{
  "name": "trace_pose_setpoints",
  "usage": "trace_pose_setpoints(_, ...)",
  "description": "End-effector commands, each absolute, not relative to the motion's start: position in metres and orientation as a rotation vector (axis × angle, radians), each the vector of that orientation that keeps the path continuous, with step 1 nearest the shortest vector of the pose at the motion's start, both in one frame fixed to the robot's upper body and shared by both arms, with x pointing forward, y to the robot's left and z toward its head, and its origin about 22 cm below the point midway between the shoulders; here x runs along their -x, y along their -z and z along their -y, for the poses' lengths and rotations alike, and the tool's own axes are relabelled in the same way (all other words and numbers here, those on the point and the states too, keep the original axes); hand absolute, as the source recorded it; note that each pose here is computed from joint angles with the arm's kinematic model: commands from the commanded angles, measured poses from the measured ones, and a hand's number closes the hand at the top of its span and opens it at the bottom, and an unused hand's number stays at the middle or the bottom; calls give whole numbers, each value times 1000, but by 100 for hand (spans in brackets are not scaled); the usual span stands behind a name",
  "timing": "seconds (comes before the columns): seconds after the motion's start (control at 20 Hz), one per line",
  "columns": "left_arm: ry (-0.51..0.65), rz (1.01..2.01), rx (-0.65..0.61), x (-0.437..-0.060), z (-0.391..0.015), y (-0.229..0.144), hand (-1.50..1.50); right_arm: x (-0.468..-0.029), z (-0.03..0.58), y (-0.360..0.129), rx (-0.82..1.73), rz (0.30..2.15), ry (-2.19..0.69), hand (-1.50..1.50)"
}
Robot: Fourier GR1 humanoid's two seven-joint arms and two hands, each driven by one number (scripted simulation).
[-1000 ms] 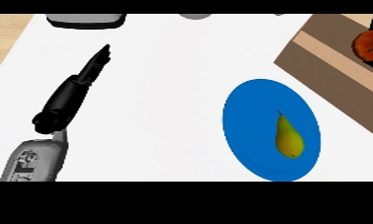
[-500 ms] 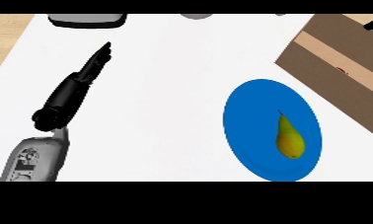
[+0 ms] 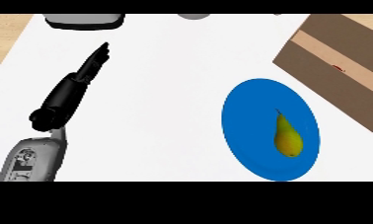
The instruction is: Pick the tomato from the plate and place it in the cardboard box
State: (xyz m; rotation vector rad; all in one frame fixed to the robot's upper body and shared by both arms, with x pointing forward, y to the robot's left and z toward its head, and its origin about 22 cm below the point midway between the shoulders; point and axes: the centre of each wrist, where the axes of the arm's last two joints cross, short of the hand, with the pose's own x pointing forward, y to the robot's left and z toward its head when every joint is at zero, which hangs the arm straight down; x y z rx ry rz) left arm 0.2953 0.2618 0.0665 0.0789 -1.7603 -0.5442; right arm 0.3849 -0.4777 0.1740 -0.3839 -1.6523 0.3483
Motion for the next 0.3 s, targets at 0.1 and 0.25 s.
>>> trace_pose_setpoints(0.1, 558, 1772, -64, -298, -259, -76, 0, -356, 517, -177, 301, 1680, 24, -150)
trace_pose_setpoints(0.25, 558, 1780, -66, -299, -251, -75, 0, -338, 532, -161, 355, 1709, 92, -150)
